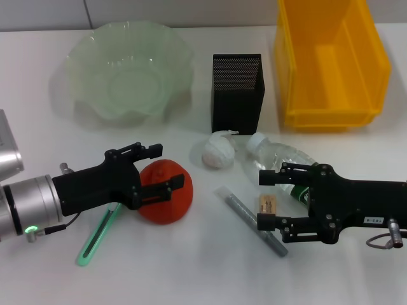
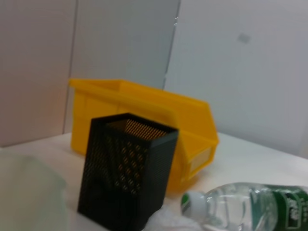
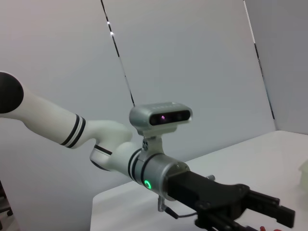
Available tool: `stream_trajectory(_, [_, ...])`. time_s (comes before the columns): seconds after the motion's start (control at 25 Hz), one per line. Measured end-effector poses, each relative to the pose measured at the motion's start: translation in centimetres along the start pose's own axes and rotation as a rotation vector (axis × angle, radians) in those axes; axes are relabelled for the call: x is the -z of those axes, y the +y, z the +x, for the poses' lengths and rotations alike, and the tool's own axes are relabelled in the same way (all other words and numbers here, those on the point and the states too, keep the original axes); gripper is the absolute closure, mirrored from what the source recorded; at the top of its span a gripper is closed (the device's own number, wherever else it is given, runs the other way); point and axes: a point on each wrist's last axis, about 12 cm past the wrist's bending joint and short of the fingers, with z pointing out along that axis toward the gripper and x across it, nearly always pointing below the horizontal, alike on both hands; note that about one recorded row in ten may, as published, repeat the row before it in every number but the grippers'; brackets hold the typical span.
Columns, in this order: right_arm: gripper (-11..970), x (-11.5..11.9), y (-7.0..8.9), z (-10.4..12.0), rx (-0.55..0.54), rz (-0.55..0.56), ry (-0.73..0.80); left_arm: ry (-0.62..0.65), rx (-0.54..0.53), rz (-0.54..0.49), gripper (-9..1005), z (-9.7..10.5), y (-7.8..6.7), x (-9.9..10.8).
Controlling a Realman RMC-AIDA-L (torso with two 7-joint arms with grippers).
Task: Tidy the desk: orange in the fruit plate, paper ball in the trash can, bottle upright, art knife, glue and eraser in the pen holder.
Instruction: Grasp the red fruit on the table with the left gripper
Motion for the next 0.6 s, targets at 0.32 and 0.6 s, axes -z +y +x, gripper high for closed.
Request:
stream_trajectory(0.32, [175, -0.04, 0.03, 0.01, 0.000, -0.002, -0.001, 0.015, 0.011, -0.021, 183, 0.34, 0.10, -0.20])
stream_trajectory(0.6, [175, -0.08, 0.03, 0.02, 0.000, -0.001, -0.001, 0.016, 0.019, -0.021, 183, 0.53, -0.02, -0.19])
